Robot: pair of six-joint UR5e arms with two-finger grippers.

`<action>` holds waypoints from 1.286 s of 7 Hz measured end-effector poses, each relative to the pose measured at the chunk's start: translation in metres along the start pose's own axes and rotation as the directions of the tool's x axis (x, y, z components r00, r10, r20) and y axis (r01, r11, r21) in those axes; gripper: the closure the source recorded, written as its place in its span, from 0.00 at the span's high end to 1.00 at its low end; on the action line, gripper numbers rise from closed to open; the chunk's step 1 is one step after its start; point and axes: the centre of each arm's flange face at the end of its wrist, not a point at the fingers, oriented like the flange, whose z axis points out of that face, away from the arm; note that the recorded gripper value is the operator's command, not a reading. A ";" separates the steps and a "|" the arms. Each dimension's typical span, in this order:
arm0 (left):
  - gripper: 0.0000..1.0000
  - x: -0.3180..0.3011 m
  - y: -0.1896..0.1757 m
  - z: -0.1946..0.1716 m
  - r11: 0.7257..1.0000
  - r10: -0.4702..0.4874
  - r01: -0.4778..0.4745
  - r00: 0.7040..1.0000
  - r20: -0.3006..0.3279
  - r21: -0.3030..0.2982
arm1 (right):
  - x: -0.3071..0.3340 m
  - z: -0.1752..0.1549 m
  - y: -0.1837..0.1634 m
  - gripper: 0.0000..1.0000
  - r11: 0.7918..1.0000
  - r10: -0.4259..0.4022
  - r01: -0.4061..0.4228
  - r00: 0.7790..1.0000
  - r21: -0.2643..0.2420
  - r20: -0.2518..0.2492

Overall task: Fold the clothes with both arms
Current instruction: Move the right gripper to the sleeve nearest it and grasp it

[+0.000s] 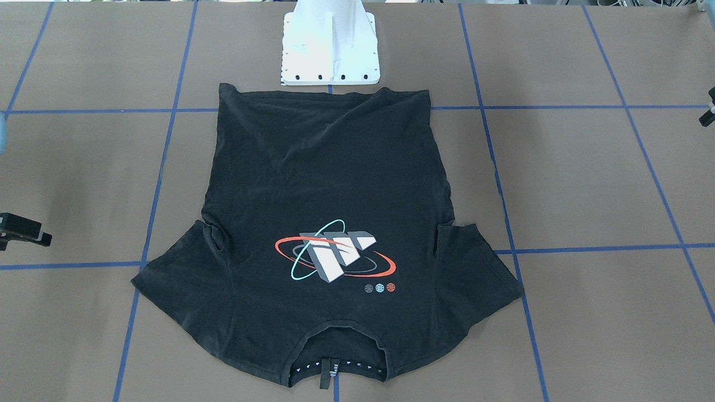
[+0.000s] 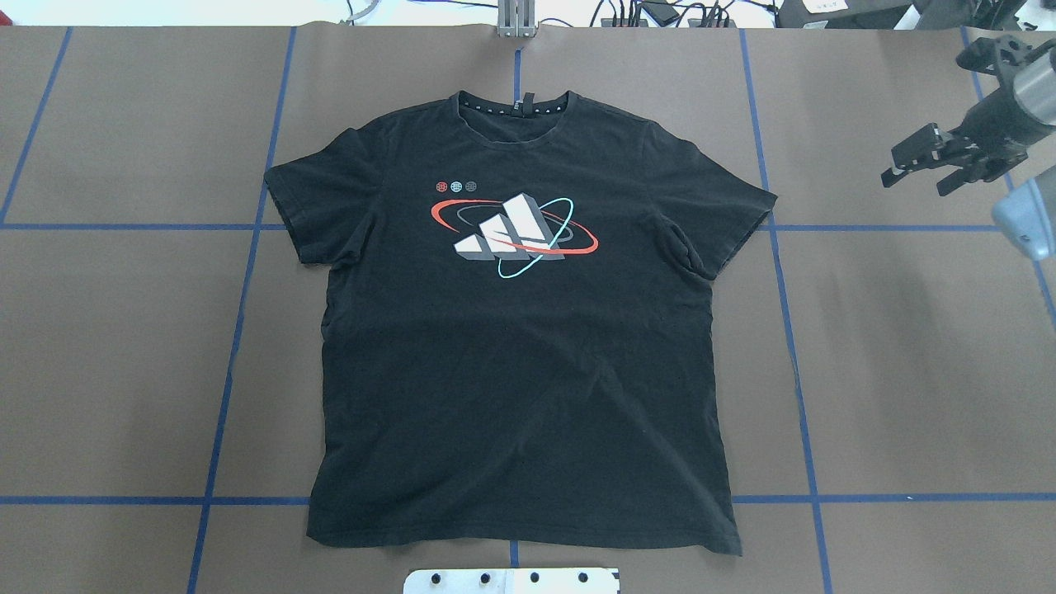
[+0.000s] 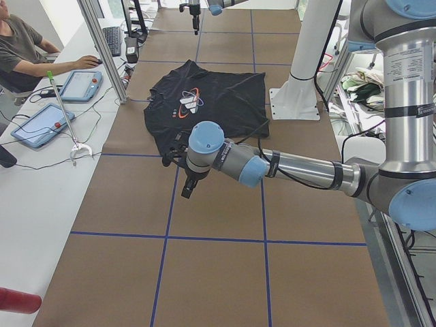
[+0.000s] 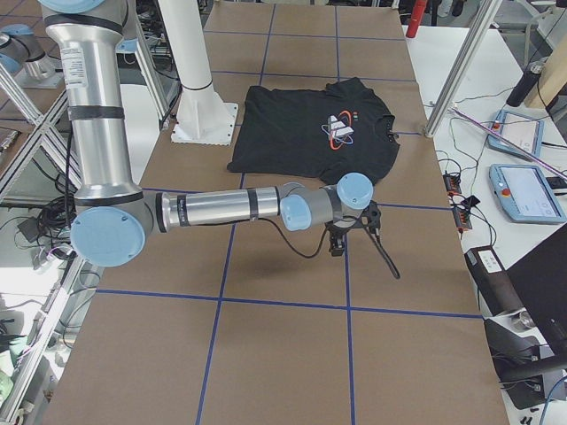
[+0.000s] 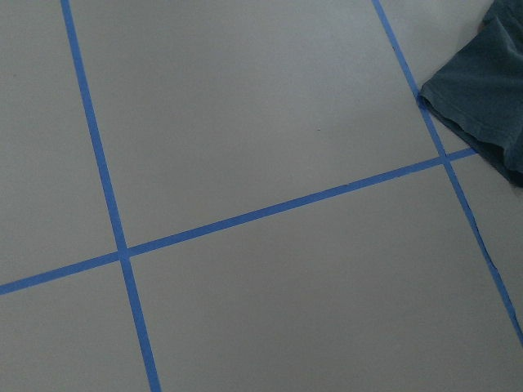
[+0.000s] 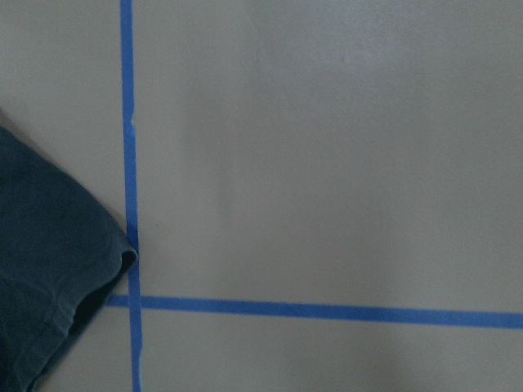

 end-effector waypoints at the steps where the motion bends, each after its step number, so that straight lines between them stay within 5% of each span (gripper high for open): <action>1: 0.99 0.002 -0.001 -0.001 1.000 0.005 -0.005 1.000 0.000 0.005 | -0.015 0.017 -0.012 0.97 0.999 0.034 -0.035 0.999 0.030 0.028; 3: 0.99 0.005 -0.003 -0.004 1.000 0.011 -0.011 1.000 0.000 0.011 | -0.056 0.039 -0.021 0.96 0.994 0.080 -0.084 0.995 0.064 0.062; 9: 0.99 0.007 -0.004 -0.005 1.000 0.017 -0.017 1.000 0.001 0.014 | -0.115 0.106 -0.022 0.88 0.996 0.044 -0.044 0.999 0.073 0.003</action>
